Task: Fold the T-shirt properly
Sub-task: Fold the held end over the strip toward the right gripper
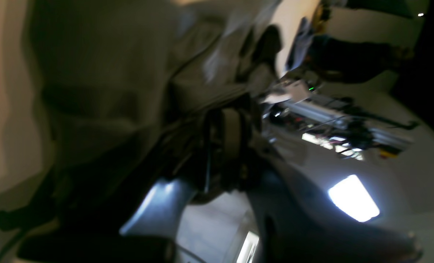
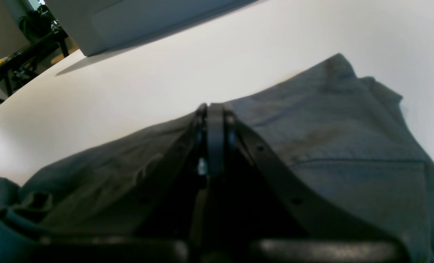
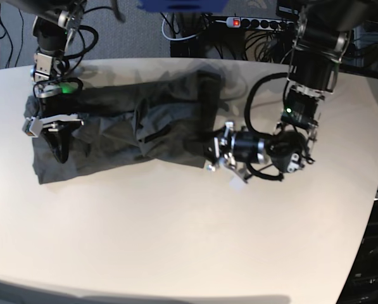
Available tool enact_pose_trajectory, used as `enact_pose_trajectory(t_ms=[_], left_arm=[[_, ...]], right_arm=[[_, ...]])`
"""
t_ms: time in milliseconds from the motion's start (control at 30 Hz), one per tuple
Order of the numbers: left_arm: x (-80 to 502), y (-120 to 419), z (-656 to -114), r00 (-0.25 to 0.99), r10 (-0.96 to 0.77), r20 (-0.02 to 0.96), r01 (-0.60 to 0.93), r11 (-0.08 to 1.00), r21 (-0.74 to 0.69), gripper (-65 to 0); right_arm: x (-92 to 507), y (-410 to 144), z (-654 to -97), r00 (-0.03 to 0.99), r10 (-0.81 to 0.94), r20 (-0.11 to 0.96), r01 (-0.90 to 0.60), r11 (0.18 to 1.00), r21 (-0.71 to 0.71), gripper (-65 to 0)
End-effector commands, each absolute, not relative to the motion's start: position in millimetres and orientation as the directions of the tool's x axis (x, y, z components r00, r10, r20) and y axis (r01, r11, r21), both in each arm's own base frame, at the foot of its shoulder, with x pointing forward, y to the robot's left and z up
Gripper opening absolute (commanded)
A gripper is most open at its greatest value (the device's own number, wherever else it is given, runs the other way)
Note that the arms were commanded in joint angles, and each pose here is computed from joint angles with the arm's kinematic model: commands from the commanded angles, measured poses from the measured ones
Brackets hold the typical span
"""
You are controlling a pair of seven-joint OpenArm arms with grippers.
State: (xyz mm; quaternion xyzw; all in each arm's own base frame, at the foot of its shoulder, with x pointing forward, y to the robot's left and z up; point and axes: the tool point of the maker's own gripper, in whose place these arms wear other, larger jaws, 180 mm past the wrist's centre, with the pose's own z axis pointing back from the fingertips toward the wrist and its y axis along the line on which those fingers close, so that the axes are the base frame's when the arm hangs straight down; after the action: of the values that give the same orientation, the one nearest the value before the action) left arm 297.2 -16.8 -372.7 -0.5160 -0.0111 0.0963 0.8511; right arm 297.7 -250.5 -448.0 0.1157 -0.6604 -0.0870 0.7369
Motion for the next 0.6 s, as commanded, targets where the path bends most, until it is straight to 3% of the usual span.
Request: enact_pose_trajectory(t_ms=[0,367,567], left_arm=[[304.6,-24.0,-357.8,0.985,0.162,-0.054,-0.119,0.423,-0.898,-60.0],[291.0,-74.3,-380.6,0.998,0.055,0.026,-0.010,0.571,-0.821,-60.2],[261.1,-123.5,-381.7,0.997,0.026,-0.066,-0.069,0.552,-0.831,-60.1]], right_arm=[[243.8,-210.0,-530.7,0.510,-0.159,0.845,-0.087,0.968,0.234,-64.4],[243.9,-210.1,-530.5,0.509,-0.159,0.846,-0.087,0.968,0.234,-64.4],[243.9,-210.1,-530.5,0.509,-0.159,0.846,-0.087,0.968,0.234,-64.4]])
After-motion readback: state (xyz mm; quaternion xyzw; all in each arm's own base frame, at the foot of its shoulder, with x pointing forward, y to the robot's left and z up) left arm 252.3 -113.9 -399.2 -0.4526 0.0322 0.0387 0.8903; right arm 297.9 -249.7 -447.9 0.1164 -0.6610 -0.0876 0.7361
